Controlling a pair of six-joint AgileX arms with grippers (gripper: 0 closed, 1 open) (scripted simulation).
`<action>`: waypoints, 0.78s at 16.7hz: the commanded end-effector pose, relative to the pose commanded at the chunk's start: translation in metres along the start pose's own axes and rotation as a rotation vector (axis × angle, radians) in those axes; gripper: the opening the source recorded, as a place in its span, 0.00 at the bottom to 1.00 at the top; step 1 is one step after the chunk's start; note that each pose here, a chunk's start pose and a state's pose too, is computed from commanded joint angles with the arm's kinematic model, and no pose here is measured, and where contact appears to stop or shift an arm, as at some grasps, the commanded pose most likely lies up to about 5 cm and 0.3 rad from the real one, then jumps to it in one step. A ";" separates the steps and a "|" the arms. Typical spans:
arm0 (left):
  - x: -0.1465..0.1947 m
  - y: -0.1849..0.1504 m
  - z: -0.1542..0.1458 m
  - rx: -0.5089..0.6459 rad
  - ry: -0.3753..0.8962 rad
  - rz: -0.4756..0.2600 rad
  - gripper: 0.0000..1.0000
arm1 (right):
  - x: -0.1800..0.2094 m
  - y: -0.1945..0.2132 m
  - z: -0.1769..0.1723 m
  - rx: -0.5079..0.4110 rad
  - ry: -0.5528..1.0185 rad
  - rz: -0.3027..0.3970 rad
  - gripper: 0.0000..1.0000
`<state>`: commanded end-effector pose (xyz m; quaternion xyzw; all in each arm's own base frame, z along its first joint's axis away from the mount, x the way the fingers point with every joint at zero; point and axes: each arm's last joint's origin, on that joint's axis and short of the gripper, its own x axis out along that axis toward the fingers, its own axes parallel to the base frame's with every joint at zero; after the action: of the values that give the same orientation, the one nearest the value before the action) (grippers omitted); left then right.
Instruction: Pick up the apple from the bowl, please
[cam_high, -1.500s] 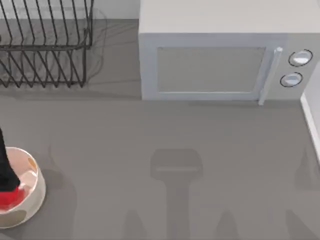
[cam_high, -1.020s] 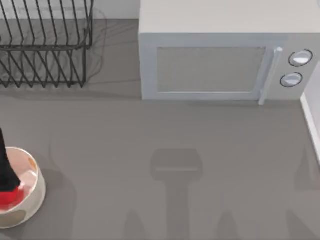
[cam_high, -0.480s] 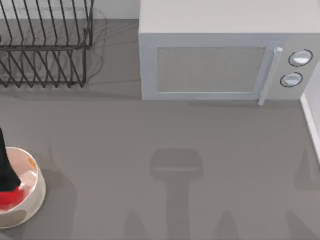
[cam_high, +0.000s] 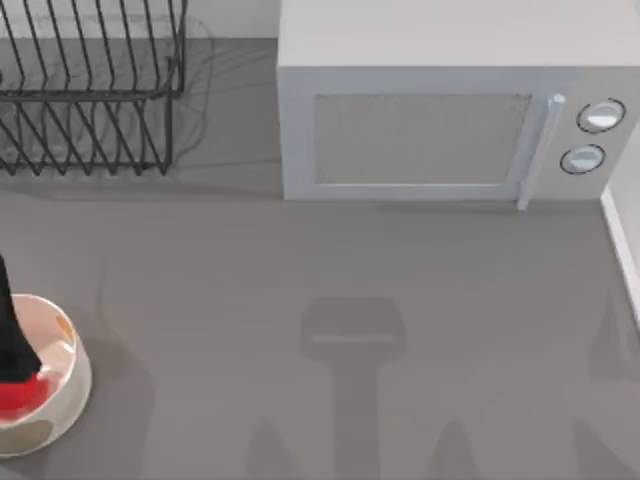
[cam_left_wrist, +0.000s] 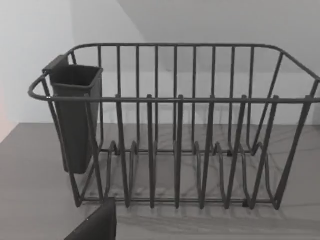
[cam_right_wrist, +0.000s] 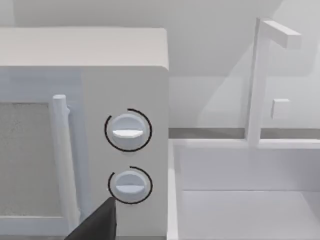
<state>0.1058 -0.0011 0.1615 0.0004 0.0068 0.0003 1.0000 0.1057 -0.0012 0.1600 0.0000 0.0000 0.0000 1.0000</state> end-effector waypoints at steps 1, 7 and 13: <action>0.000 0.000 0.003 0.001 0.024 0.001 1.00 | 0.000 0.000 0.000 0.000 0.000 0.000 1.00; 0.015 0.002 0.031 0.017 0.395 0.010 1.00 | 0.000 0.000 0.000 0.000 0.000 0.000 1.00; 0.064 0.007 0.052 0.026 0.971 0.007 1.00 | 0.000 0.000 0.000 0.000 0.000 0.000 1.00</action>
<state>0.1704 0.0059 0.2122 0.0126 0.4724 0.0039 0.8813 0.1057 -0.0012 0.1600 0.0000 0.0000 0.0000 1.0000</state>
